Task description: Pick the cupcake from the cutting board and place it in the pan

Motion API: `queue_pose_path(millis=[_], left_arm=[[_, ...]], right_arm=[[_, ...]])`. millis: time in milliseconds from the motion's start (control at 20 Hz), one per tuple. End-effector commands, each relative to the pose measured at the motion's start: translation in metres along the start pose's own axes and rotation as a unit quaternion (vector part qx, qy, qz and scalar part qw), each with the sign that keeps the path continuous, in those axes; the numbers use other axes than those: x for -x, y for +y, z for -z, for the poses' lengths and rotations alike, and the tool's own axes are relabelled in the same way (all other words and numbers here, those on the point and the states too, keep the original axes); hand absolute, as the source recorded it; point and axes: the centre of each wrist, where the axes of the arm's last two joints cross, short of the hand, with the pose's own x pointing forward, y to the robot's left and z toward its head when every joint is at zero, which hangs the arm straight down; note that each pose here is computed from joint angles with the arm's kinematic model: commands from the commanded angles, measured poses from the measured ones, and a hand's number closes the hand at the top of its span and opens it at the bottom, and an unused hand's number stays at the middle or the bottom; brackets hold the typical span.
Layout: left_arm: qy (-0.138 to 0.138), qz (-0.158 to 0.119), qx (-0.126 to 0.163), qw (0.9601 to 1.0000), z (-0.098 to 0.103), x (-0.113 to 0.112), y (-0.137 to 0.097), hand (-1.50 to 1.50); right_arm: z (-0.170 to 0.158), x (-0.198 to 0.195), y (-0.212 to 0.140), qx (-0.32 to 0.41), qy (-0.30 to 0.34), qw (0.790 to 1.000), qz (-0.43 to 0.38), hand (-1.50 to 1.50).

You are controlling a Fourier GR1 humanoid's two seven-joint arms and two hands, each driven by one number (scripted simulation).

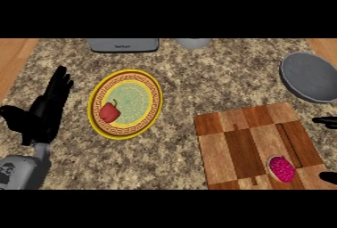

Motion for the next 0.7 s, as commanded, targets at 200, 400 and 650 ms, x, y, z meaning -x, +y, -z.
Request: queue_pose_path(millis=[200,400,650], left_arm=[[-0.003,-0.004,-0.003,1.0000,0.005,0.001,0.007,0.00],[-0.007,0.004,0.009,0.9999,0.006,0.000,-0.011,0.00],[-0.002,0.003,-0.006,1.0000,0.008,-0.003,-0.015,0.00]], right_arm=[[-0.021,-0.061,-0.097,-0.123,0.000,0.985,-0.122,-1.50],[-0.003,-0.080,-0.109,-0.171,0.034,0.966,-0.192,-1.50],[0.021,-0.098,-0.107,-0.172,0.015,0.964,-0.200,-1.50]])
